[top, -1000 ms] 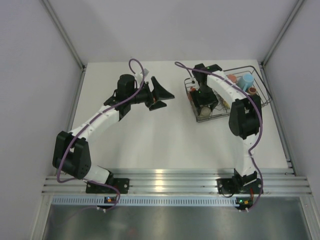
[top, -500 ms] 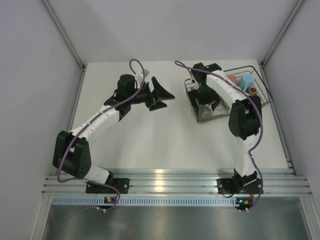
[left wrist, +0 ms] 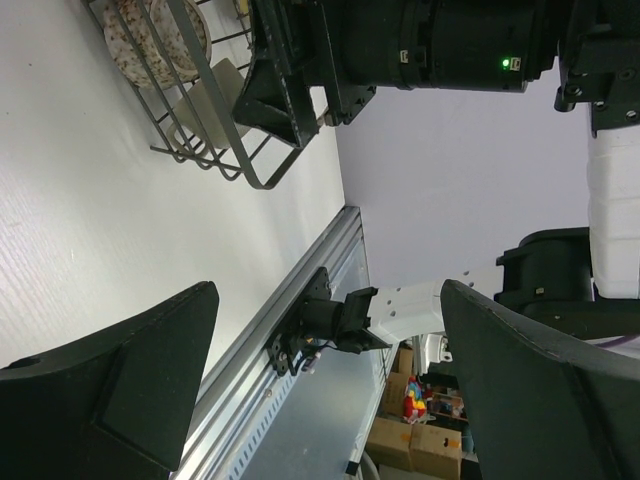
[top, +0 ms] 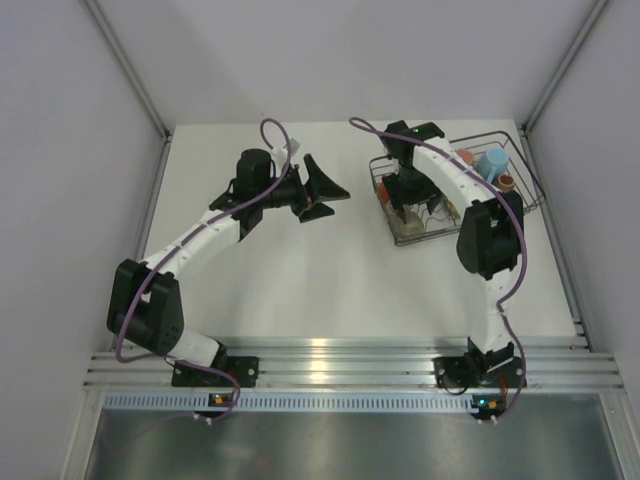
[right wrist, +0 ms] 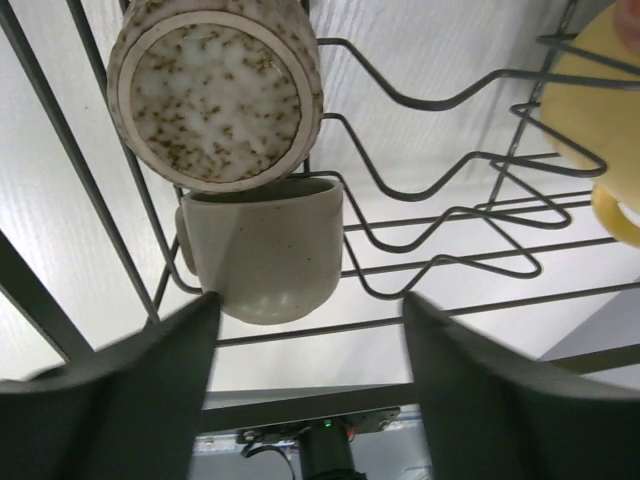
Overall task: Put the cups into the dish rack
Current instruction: Place the cup upside down on the dish rack
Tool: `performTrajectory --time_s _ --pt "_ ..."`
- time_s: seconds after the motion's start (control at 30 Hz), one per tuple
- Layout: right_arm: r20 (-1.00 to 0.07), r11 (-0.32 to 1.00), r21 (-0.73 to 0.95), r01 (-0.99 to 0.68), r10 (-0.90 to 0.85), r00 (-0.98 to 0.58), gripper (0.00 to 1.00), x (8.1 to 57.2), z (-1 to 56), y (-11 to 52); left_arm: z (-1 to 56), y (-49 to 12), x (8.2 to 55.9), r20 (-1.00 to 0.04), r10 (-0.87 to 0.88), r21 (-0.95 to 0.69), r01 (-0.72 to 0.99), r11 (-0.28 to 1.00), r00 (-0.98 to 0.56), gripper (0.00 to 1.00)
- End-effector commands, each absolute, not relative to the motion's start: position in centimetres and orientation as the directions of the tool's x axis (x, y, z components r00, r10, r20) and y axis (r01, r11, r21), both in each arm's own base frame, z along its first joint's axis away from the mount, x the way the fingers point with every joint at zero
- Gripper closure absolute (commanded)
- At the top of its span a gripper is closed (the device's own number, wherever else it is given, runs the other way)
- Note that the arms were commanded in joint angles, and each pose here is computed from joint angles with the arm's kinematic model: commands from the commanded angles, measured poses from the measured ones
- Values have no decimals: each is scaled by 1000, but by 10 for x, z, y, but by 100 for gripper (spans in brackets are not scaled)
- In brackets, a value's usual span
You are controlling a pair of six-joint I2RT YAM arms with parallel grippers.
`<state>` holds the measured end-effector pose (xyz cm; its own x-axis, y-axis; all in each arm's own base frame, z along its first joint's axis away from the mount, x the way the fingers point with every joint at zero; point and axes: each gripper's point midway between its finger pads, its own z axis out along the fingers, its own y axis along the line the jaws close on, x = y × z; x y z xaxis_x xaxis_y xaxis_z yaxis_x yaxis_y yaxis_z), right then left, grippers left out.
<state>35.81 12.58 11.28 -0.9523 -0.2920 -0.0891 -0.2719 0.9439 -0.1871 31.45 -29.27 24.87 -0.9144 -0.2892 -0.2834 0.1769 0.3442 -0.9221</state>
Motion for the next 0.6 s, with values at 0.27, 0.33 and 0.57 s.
performTrajectory --time_s 0.27,0.33,0.57 --pt "-279 955 -165 -247 -285 -917 58 399 155 142 264 -294 322 -345 -294 -914 248 320 -891 2" --pt "-288 957 -144 -250 -282 -915 59 403 155 147 265 -294 322 -347 -294 -914 251 319 -891 2" --pt "-241 955 -125 -268 -291 -926 93 401 133 152 263 -295 324 -342 -294 -915 245 320 -892 2"
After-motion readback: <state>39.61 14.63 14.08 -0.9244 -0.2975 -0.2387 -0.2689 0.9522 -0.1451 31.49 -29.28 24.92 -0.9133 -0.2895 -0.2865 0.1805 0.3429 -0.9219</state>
